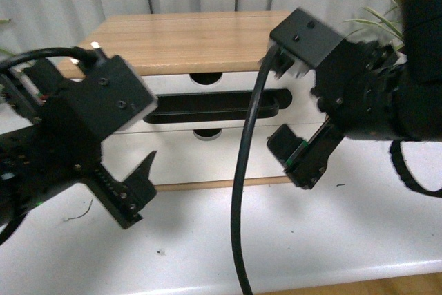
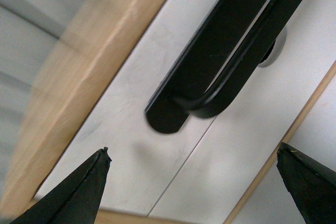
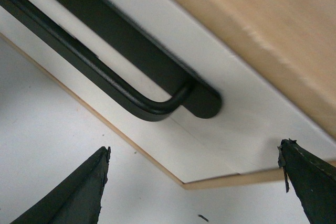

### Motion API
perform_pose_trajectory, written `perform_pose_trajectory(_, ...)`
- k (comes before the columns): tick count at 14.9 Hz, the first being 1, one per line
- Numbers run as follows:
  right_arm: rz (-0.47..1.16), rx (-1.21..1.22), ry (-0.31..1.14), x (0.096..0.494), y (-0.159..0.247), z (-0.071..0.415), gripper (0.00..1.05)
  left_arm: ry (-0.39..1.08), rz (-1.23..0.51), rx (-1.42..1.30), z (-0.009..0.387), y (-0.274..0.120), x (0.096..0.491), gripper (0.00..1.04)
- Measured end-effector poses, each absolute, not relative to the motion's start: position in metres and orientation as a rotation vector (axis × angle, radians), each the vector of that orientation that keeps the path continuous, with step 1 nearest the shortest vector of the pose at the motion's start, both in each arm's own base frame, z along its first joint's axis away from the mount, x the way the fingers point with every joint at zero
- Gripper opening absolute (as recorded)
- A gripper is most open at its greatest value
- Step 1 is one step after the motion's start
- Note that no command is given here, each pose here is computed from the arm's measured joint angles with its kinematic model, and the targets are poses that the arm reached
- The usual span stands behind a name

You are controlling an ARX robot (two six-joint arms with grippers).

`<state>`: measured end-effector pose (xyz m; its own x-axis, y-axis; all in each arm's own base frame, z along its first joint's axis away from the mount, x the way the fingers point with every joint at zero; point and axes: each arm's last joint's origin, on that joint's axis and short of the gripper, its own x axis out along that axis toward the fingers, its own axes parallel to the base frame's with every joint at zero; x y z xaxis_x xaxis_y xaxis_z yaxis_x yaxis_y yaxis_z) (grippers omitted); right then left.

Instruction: Close drawer sideways

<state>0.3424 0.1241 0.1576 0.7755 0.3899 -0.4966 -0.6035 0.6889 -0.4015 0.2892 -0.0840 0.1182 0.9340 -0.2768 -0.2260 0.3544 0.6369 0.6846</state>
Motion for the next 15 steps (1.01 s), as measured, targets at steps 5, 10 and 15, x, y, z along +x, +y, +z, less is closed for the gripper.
perform_pose_trajectory(5,0.403,-0.485,0.292,0.254,0.087,0.186,0.98,0.168,-0.329,0.571,0.143,-0.046,0.207,0.98)
perform_pose_trajectory(10,0.113,-0.265,0.243,0.172,0.049,0.187,0.98,0.042,-0.171,0.279,0.184,-0.005,0.143,0.98)
perform_pose_trajectory(15,-0.006,-0.109,0.117,0.153,0.037,0.180,0.93,0.008,-0.024,-0.011,0.187,-0.001,0.143,0.75)
